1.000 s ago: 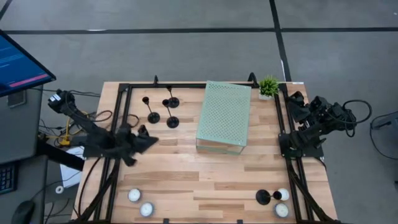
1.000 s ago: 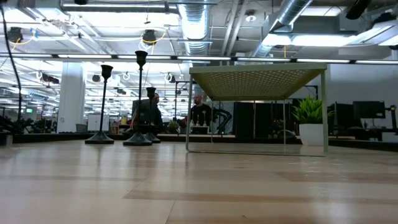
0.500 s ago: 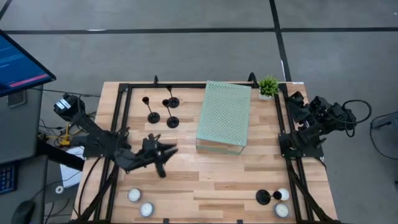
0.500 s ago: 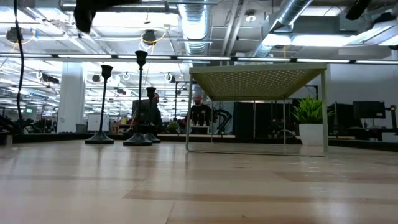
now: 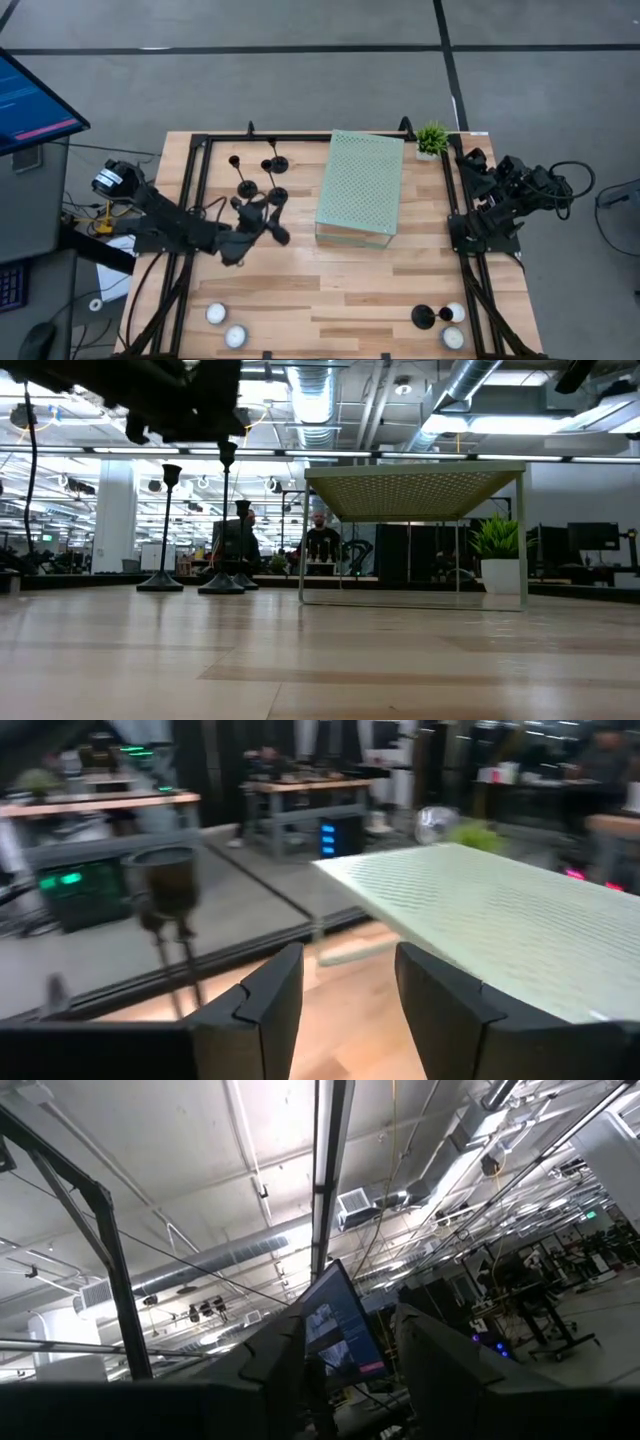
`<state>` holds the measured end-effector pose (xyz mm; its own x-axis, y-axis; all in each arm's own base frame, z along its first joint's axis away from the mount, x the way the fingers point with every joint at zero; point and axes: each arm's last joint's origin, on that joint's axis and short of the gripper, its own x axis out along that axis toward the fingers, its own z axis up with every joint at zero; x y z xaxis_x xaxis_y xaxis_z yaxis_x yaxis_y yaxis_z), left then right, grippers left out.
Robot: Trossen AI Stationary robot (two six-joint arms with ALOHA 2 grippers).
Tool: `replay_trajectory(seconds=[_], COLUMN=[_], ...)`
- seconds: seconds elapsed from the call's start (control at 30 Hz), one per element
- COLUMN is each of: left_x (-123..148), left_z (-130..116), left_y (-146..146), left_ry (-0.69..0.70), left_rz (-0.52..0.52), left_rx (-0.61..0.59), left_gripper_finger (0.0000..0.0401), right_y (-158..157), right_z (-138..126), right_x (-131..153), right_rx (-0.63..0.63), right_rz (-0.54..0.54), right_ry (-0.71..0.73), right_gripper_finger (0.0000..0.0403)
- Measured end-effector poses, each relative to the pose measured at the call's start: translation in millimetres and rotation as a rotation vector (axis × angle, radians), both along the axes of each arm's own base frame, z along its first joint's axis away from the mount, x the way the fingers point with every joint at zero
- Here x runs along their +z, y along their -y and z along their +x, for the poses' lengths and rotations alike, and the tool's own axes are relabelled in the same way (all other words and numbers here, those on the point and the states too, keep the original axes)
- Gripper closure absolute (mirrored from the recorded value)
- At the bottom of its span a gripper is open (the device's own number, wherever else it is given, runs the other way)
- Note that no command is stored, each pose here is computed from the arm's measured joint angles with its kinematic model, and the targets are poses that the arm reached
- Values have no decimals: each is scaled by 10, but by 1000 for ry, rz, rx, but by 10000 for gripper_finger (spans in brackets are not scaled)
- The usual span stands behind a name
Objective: Pick & Place candle stick holders
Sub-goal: Put the black candle holder on the shelf
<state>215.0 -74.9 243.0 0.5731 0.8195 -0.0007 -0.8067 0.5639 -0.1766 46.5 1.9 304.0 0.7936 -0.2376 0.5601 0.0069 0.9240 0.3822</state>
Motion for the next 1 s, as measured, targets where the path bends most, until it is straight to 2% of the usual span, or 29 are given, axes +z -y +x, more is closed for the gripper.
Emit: replay_trajectory(seconds=[0.5, 0.83, 1.0], left_x=[-37, -233, -296], left_z=[7, -34, 5], left_y=[-137, -275, -408], left_ry=[-48, -36, -2], left_rz=[28, 17, -22], left_rx=[188, 215, 134], left_gripper_finger=[240, 240, 240], right_y=[0, 1, 1], right_z=[-1, -1, -1], right_x=[1, 1, 1], right_rx=[1, -5, -6], right_rz=[1, -6, -7], right_ry=[1, 0, -1], right_gripper_finger=[255, 255, 255])
